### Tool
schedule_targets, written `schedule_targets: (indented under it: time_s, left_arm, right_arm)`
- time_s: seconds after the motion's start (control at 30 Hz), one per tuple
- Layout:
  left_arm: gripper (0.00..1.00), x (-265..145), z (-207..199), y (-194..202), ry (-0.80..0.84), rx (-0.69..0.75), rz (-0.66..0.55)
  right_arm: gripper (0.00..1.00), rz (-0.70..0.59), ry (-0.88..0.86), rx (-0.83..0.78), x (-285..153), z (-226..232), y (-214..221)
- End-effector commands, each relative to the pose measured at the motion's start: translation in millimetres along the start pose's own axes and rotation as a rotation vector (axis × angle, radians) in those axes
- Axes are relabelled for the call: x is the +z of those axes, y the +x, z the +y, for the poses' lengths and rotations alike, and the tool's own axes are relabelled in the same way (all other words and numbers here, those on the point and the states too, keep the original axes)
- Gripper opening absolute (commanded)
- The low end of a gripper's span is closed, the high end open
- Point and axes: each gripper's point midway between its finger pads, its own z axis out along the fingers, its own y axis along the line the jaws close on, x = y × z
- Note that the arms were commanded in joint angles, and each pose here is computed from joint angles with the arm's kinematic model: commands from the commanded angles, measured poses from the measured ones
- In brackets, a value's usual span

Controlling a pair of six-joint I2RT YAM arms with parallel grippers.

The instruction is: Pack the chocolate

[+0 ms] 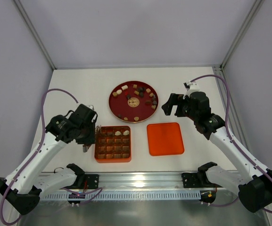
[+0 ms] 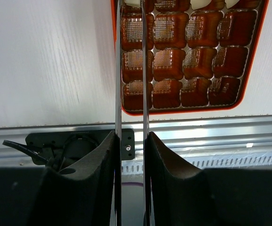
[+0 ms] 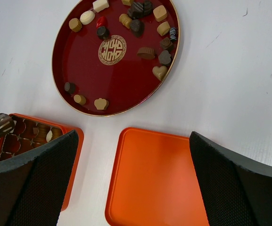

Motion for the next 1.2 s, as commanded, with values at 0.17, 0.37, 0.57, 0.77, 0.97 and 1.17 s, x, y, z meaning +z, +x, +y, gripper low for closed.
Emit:
schedule_targets:
  time_s: [0.17,0.37,0.57,0.77,0.97,1.17]
  left_arm:
    - [0.32,0,-3,-13,0.002,-0.013,-0.048]
    - [0.34,-1,-3,-13,0.003,-0.010,-0.050]
    - [0.35,-4,-3,-14,0.006,-0.011,-0.055]
    - [0.35,-17,-8,-24,0.032,-0.005,-0.076]
    - [0.36,-37,-25,-48,0.094,0.003,-0.124]
    - [0.36,-45,-58,-93,0.157,0.049,-0.179]
  right_arm:
    - [1.00,-0.065,-0.033,-0.006,-4,11,-19]
    - [1.00,-0.060,-0.031,-0.007,-3,10,-18]
    - [1.00,-0.063,-0.034,-0.008,-4,10,-19]
    - [1.00,-0.062,-0.035,-0.008,-4,11,-18]
    - [1.00,-0.065,-0.035,-0.007,-4,11,-20]
    - [1.00,-0.069,-0.039,-0.007,-6,12,-22]
